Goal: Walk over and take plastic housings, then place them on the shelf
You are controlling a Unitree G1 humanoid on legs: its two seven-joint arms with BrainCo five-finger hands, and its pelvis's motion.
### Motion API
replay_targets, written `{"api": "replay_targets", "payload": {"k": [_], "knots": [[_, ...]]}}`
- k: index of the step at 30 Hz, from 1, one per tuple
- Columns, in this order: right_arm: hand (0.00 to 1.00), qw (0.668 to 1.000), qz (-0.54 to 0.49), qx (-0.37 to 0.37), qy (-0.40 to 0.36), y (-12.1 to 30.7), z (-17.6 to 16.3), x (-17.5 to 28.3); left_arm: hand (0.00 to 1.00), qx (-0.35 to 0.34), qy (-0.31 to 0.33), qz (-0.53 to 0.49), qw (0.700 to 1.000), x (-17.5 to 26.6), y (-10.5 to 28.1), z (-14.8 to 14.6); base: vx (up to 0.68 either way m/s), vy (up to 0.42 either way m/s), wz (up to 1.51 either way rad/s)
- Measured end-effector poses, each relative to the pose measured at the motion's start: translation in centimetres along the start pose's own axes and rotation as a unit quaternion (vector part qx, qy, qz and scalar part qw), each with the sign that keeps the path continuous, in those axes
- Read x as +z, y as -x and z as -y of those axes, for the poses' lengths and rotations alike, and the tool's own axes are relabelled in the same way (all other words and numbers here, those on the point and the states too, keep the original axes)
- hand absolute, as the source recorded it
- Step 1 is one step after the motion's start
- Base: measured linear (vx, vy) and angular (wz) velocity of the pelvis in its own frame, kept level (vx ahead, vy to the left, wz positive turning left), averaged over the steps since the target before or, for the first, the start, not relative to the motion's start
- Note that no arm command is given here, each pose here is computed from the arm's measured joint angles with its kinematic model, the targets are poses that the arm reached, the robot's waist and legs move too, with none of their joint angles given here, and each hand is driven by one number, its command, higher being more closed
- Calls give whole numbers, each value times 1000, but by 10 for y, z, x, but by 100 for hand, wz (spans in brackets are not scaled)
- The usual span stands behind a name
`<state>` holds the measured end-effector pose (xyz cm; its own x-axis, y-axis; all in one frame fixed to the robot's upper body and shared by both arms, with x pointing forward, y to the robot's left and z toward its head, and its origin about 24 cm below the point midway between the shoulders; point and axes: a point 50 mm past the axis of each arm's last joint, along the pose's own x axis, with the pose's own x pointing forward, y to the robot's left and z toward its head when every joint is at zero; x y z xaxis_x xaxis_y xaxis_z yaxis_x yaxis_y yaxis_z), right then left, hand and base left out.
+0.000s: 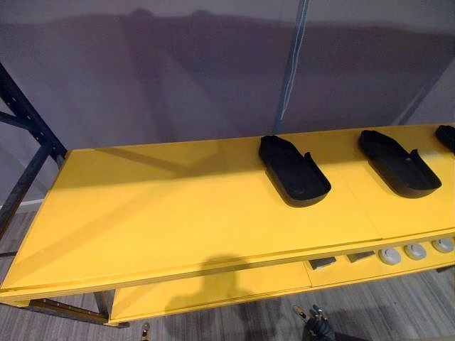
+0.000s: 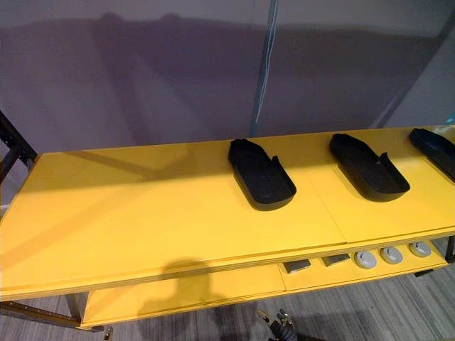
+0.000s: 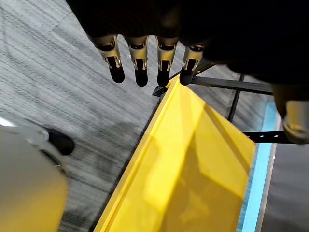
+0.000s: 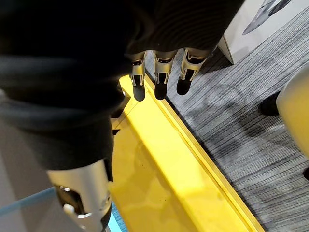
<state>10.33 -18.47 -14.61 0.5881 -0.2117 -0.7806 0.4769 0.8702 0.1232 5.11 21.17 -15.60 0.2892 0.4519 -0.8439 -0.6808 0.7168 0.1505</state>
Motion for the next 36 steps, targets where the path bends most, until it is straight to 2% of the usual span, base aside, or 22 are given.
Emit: {"api": "replay_targets", "payload": {"k": [10, 15, 19, 24, 29, 33, 36], "knots": [[0, 1000, -10, -11, 14, -3, 7, 0, 0, -73, -122, 45, 989, 14, -1, 19, -46, -3, -1], [0, 1000, -10, -8, 17, -6, 4, 3, 0, -124, -175, 64, 975, 20, 1, 45, -9, 29, -13], [0, 1000, 4, 4, 17, -11, -5, 14, 0, -137, -182, 84, 970, 33, 0, 56, -60, 39, -30], [0, 996, 68, 48, 15, -18, -35, 50, 0, -153, -184, 144, 960, 70, 1, 76, -161, 67, -80], [0, 995, 88, 46, 11, -16, -36, 58, 0, -182, -197, 221, 938, 108, 11, 103, -175, 64, -57], [0, 998, 42, 37, 26, -16, -28, 35, 0, -177, -202, 217, 939, 105, 10, 97, -46, -40, -20], [0, 995, 49, 51, 72, -21, -32, 46, 0, -166, -215, 189, 944, 92, 5, 86, -54, -147, -79]]}}
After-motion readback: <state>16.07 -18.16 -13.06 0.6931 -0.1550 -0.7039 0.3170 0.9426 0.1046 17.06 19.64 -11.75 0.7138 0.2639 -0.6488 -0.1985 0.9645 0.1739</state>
